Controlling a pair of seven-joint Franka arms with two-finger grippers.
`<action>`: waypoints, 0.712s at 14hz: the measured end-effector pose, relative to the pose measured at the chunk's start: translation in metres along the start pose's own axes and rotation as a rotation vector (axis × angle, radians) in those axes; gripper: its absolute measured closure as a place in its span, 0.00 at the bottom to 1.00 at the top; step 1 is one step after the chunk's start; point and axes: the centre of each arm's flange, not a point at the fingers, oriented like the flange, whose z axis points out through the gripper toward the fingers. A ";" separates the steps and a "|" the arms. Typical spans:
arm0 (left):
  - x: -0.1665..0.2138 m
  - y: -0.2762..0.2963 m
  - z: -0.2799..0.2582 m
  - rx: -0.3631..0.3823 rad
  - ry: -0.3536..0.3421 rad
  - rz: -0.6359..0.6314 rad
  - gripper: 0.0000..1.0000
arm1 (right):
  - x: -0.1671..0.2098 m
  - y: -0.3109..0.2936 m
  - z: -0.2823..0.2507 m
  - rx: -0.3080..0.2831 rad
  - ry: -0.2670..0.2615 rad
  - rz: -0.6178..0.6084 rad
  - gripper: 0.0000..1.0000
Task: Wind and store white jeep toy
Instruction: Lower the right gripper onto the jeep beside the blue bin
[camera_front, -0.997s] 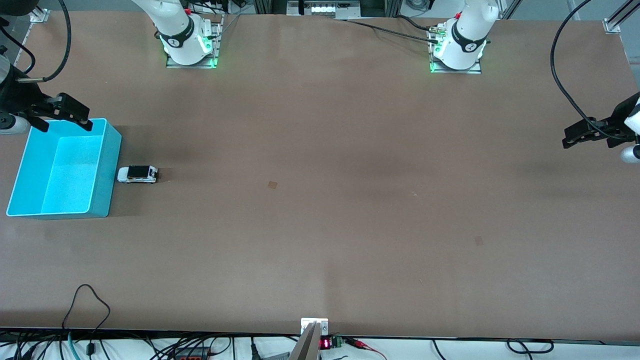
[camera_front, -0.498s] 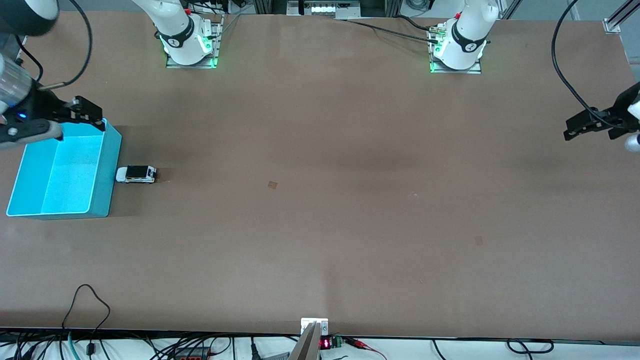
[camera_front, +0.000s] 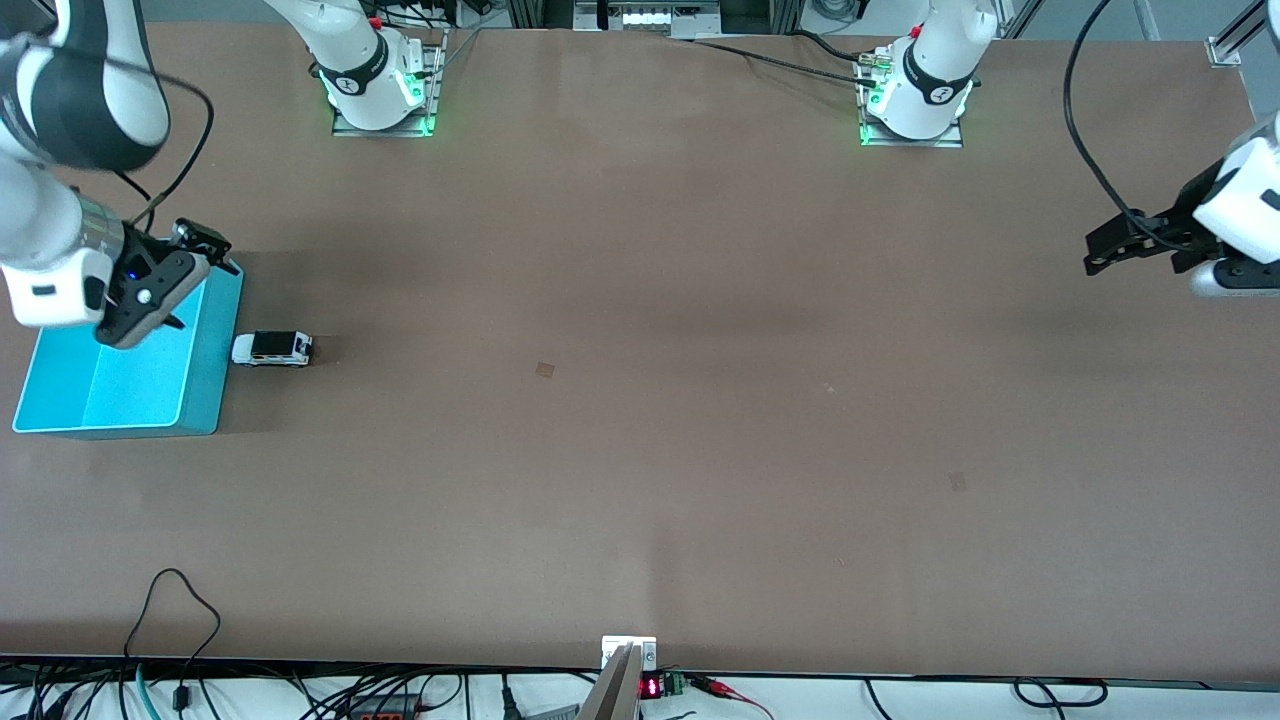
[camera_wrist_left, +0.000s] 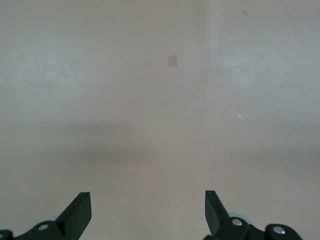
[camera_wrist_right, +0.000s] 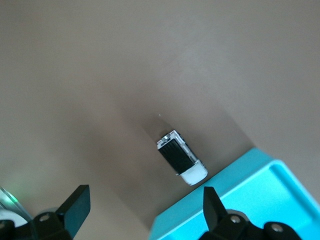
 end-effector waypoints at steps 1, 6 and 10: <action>0.006 0.002 0.000 -0.008 0.044 0.001 0.00 | -0.003 0.010 0.017 0.012 -0.005 -0.073 0.00; 0.005 0.013 0.018 -0.058 -0.023 0.005 0.00 | -0.017 0.049 0.100 0.020 0.002 -0.318 0.00; 0.007 0.013 0.025 -0.058 -0.044 0.005 0.00 | -0.039 0.043 0.154 -0.037 0.021 -0.394 0.00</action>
